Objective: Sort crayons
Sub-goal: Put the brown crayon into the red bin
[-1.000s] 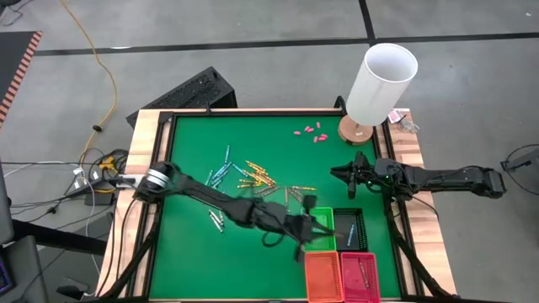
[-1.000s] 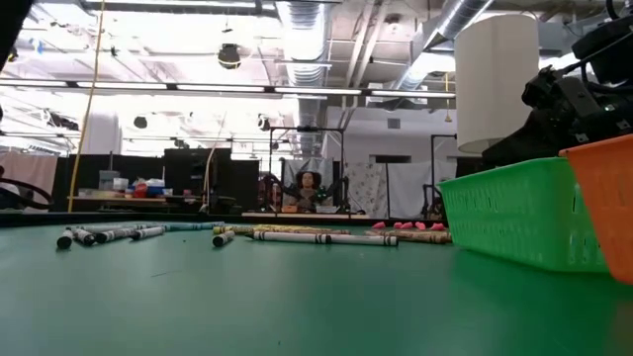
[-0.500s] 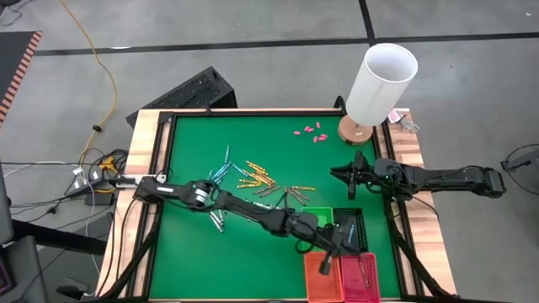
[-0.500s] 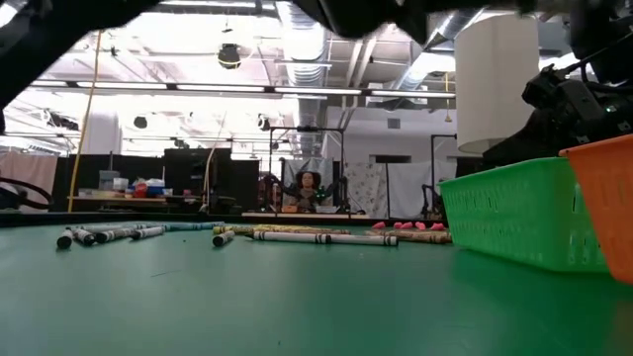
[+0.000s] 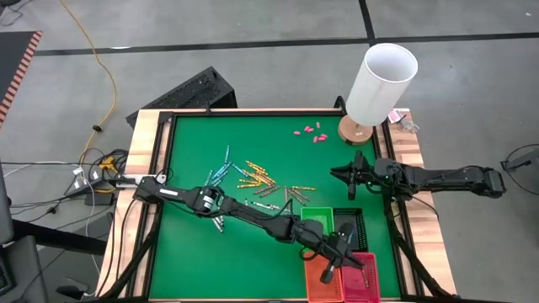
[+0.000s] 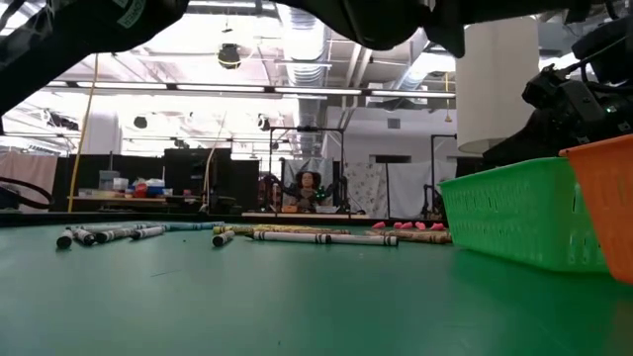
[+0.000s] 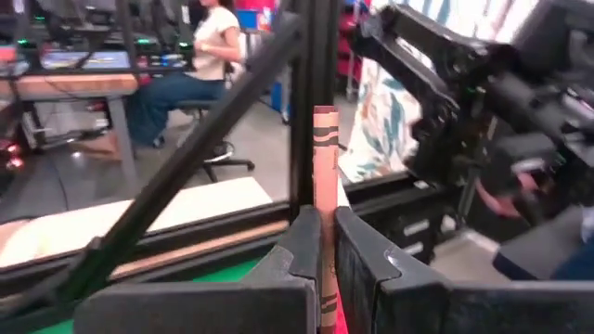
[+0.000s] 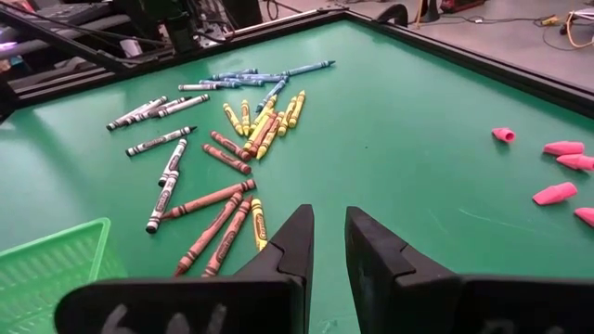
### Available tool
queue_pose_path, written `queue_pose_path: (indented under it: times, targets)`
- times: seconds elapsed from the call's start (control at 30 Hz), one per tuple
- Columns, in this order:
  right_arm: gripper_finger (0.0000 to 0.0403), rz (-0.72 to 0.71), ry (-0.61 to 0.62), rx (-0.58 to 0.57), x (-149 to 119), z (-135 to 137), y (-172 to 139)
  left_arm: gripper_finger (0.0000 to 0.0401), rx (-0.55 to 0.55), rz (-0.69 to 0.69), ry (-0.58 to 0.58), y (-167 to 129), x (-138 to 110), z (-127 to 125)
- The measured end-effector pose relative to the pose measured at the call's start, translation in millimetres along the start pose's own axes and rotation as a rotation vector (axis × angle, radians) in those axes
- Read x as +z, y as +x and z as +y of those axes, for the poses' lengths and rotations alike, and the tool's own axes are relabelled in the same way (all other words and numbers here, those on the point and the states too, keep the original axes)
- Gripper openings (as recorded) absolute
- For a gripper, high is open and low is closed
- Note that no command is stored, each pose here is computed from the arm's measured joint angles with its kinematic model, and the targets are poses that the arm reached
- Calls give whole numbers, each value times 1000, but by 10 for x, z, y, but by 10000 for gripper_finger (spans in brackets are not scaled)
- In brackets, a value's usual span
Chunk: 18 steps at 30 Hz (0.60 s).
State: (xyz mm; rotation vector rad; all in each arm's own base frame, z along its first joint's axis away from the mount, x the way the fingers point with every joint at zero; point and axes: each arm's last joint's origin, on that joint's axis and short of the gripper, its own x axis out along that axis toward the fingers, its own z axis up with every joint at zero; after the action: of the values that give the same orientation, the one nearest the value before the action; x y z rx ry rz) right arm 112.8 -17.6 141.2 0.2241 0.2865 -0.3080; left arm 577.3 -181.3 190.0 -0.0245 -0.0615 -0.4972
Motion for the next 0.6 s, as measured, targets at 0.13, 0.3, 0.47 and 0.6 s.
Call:
queue_pose_path:
  times: [0.13,0.3,0.47,0.6]
  targets:
    - [68,0,2,0,0,0,0,2,-3,54,10,-1,-55,-3]
    - [68,-3,11,1,3,1,0,2,4,62,42,3,-140,12]
    - [68,-3,27,1,3,1,0,2,26,86,49,2,-164,14]
    - [68,-4,28,1,3,1,0,2,25,112,44,1,-190,8]
